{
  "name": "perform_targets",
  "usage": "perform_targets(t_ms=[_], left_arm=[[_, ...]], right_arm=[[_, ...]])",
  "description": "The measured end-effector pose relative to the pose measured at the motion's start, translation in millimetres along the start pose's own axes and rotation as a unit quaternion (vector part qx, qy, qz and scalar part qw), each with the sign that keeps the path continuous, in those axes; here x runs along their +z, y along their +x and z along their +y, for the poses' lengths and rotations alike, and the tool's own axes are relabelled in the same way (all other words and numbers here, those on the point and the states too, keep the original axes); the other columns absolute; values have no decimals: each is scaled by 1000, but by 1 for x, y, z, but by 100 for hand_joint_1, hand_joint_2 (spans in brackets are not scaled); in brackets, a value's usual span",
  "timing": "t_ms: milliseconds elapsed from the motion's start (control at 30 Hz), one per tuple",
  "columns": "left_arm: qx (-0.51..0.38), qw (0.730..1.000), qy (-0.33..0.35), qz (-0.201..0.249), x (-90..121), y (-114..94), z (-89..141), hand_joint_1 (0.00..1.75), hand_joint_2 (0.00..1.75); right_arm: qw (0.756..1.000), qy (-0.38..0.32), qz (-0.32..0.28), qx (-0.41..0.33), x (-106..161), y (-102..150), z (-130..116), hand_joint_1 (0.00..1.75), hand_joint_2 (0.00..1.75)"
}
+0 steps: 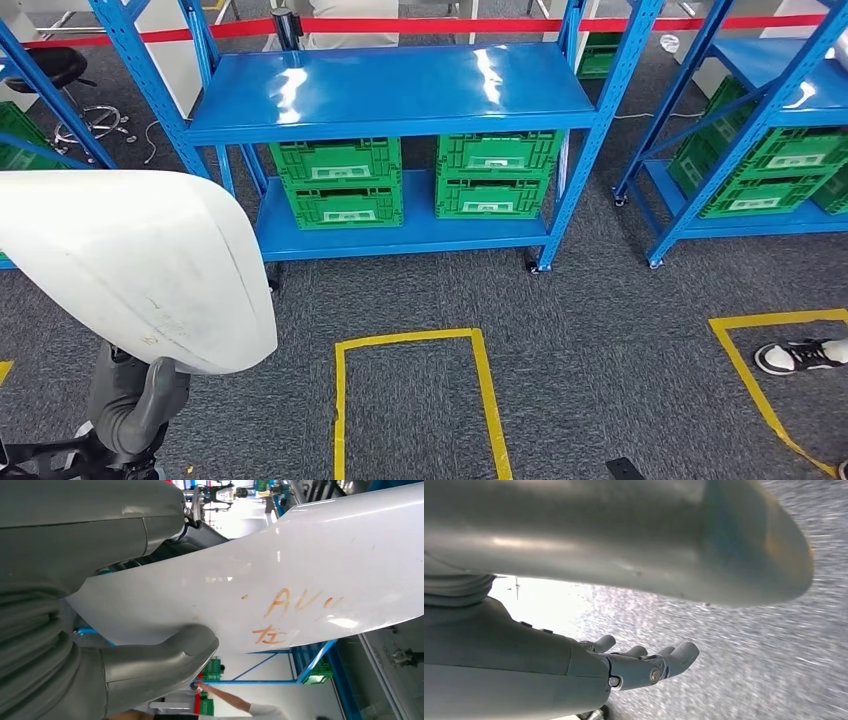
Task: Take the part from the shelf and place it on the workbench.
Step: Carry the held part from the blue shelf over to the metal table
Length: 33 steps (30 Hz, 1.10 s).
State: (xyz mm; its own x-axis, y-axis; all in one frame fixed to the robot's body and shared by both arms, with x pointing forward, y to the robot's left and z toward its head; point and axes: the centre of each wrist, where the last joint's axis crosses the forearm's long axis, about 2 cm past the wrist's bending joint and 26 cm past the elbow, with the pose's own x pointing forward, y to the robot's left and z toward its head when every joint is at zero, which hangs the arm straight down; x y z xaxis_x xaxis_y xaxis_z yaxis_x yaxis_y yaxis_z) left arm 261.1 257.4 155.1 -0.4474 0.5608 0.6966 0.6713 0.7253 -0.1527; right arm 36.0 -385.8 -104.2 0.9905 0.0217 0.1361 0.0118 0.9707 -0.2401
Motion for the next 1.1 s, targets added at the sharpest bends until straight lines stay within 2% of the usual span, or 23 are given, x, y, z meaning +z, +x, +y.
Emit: perform_targets(t_ms=[233, 533, 933, 1100], left_arm=[[2, 1000, 1, 3, -1, -2, 1, 175, 175], [-7, 999, 8, 30, 2, -4, 5, 175, 175], [-35, 999, 1, 26, -8, 12, 7, 175, 175], [-43, 998, 2, 37, -18, 19, 8, 175, 175]], right_arm=[[1000, 2, -4, -2, 0, 2, 1, 0, 0], [1000, 22, -4, -3, 1, 3, 10, 0, 0], [995, 91, -30, -26, 6, 4, 54, 0, 0], [993, 102, -11, -65, 8, 7, 65, 0, 0]])
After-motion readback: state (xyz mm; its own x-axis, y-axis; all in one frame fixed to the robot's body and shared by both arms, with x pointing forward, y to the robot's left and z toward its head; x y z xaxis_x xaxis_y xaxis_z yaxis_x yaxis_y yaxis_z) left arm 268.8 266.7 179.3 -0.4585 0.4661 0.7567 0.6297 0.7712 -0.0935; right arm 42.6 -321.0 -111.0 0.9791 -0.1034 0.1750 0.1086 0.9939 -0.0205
